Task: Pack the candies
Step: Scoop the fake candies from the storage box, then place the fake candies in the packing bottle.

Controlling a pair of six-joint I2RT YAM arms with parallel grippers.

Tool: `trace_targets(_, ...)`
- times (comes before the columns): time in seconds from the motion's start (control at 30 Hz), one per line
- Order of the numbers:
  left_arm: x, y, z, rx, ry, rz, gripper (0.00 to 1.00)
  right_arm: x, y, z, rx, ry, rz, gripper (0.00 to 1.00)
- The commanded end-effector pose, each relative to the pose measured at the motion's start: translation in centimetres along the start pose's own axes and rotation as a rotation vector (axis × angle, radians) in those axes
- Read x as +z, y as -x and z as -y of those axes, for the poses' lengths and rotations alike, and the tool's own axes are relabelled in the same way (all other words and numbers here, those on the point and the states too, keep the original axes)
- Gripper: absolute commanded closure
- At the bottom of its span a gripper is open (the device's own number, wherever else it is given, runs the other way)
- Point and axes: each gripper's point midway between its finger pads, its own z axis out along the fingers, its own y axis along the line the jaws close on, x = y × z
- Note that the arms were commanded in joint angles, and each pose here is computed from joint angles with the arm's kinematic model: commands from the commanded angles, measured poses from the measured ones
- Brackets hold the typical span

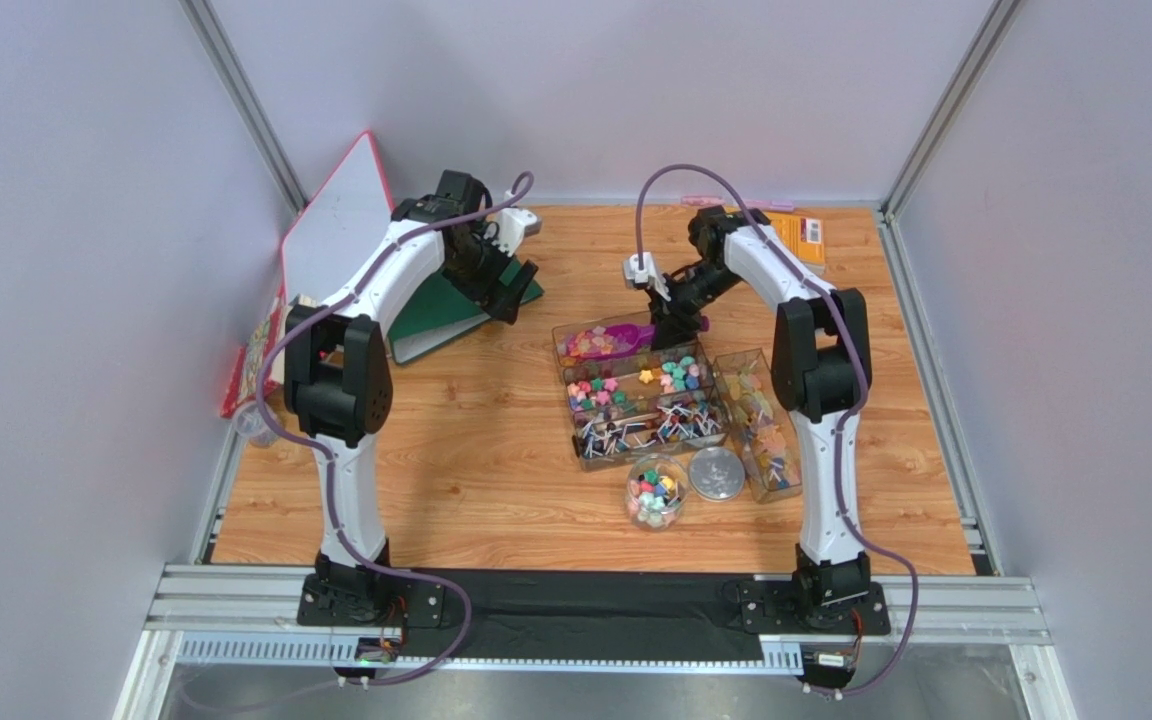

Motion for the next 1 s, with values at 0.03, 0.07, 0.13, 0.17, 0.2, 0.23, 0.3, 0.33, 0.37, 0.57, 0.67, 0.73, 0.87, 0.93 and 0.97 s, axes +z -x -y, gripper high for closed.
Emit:
trace_targets(0.03, -3.3, 1.3, 0.1, 0.041, 0.032, 0.045, 0.0, -2.9, 2.4, -1.0, 0.037, -0.036, 0.096, 1.0)
trace_targets(0.07, -3.4, 1.4, 0.0, 0.042, 0.037, 0.047, 0.0, -3.0, 2.6, -1.0, 0.041, -0.041, 0.108, 1.0)
trace_targets(0.13, -4.1, 1.7, 0.0, 0.051, 0.05, 0.057, 0.0, -3.8, 3.4, -0.9, 0.044, -0.062, 0.15, 1.0)
trace_targets(0.17, -4.3, 1.7, 0.1, 0.056, 0.05, 0.058, 0.0, -3.6, 3.4, -1.1, 0.053, -0.06, 0.159, 1.0)
trace_targets(0.2, -4.8, 1.7, 0.2, 0.059, 0.055, 0.061, 0.0, -3.9, 3.7, -0.8, 0.04, -0.077, 0.177, 1.0)
trace_targets(0.23, -5.0, 1.7, 0.3, 0.06, 0.056, 0.059, 0.0, -4.2, 4.1, -1.0, 0.039, -0.088, 0.185, 1.0)
trace_targets(0.3, -5.5, 1.7, 0.4, 0.071, 0.057, 0.061, 0.0, -4.1, 4.2, -1.1, 0.042, -0.101, 0.215, 1.0)
trace_targets(0.33, -5.7, 1.7, 0.4, 0.076, 0.059, 0.06, 0.0, -4.2, 4.3, -1.1, 0.039, -0.112, 0.225, 1.0)
trace_targets(0.37, -5.9, 1.7, 0.4, 0.082, 0.061, 0.059, 0.0, -4.4, 4.7, -1.0, 0.035, -0.139, 0.241, 1.0)
trace_targets(0.57, -6.6, 1.6, 0.0, 0.1, 0.096, 0.053, 0.0, -6.4, 7.1, -0.4, -0.034, -0.265, 0.317, 1.0)
trace_targets(0.67, -7.4, 1.9, -0.5, 0.108, 0.139, 0.06, 0.0, -7.3, 7.5, -0.2, -0.077, -0.344, 0.32, 1.0)
trace_targets(0.73, -7.8, 2.3, -0.5, 0.118, 0.167, 0.07, 0.0, -8.9, 8.2, -1.0, -0.076, -0.392, 0.33, 1.0)
trace_targets(0.87, -9.1, 3.6, 0.0, 0.132, 0.258, 0.092, 0.0, -11.0, 9.0, -2.3, -0.078, -0.446, 0.329, 1.0)
trace_targets(0.93, -9.2, 4.3, 1.2, 0.146, 0.268, 0.102, 0.0, -12.0, 9.5, -3.8, -0.14, -0.459, 0.303, 1.0)
trace_targets(0.97, -9.7, 4.6, 1.4, 0.152, 0.285, 0.113, 0.0, -11.9, 9.2, -5.0, -0.117, -0.434, 0.285, 1.0)
